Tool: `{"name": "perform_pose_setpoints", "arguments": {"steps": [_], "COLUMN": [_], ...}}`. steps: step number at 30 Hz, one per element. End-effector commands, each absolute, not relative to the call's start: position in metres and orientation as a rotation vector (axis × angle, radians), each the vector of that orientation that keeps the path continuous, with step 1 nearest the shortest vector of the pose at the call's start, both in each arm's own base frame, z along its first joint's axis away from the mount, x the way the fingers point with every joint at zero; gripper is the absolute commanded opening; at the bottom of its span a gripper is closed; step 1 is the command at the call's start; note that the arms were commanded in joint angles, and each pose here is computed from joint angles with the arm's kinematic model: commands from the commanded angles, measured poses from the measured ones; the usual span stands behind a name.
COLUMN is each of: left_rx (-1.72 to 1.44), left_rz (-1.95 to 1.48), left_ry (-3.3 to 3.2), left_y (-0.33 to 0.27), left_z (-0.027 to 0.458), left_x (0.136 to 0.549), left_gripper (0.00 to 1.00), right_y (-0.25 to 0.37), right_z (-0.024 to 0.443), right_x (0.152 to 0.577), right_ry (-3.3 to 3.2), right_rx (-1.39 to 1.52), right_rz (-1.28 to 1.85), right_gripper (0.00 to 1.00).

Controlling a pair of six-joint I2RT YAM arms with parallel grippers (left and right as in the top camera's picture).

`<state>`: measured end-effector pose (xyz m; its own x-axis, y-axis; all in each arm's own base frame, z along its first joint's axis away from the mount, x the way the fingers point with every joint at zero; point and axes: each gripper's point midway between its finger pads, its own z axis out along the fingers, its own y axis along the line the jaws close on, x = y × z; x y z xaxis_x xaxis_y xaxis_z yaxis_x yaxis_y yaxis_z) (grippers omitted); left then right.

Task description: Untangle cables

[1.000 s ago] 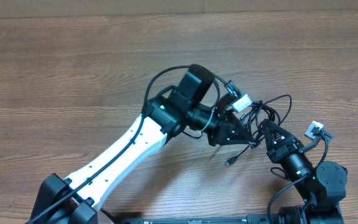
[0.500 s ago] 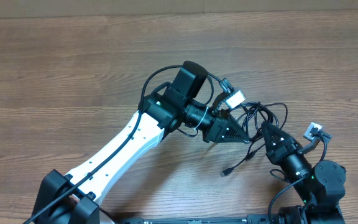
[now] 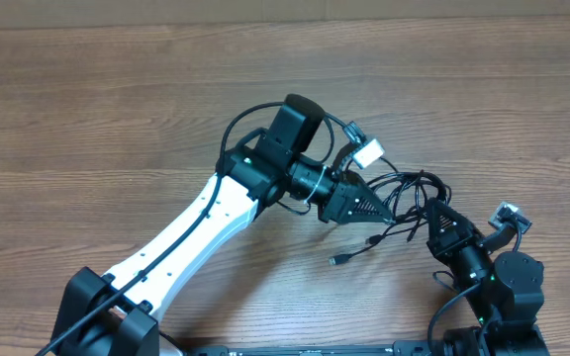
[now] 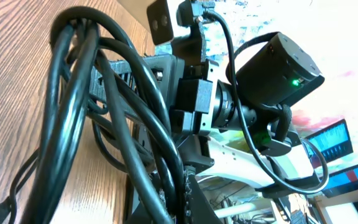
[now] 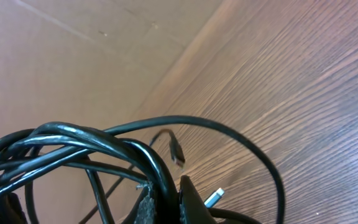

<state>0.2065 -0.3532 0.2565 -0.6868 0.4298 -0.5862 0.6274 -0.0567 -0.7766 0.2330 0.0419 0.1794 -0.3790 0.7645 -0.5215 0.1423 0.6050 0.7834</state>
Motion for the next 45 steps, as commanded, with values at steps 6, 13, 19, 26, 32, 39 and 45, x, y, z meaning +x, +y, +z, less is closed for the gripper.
{"name": "perform_pose_setpoints", "arguments": {"steps": [6, 13, 19, 26, 32, 39, 45], "left_rx": [1.267, 1.136, 0.980, 0.907, 0.923, 0.783, 0.741], "left_rz": [-2.157, -2.131, -2.098, -2.066, -2.044, -1.789, -1.528], "left_ry": [1.734, 1.799, 1.886, 1.895, 1.901, 2.172, 2.347], "left_y": [-0.315, -0.298, -0.279, -0.264, -0.270, -0.291, -0.307], "left_z": [0.326, 0.326, 0.324, 0.324, 0.321, 0.279, 0.244], "left_x": [0.182, 0.210, 0.237, 0.254, 0.252, 0.263, 0.263], "left_gripper": [0.04, 0.04, 0.04, 0.04, 0.04, 0.05, 0.22], "right_y": [-0.050, -0.050, -0.050, -0.050, -0.046, -0.019, 0.006], "right_z": [0.125, 0.125, 0.125, 0.125, 0.127, 0.146, 0.165], "right_x": [0.218, 0.218, 0.218, 0.218, 0.220, 0.236, 0.245], "right_ry": [1.806, 1.805, 1.805, 1.802, 1.791, 1.780, 1.771], "right_rx": [1.071, 1.073, 1.073, 1.078, 1.090, 0.985, 0.871], "right_rz": [0.233, 0.231, 0.231, 0.236, 0.285, 0.484, 0.658], "right_gripper": [0.04, 0.04, 0.04, 0.04, 0.04, 0.04, 0.04]}}
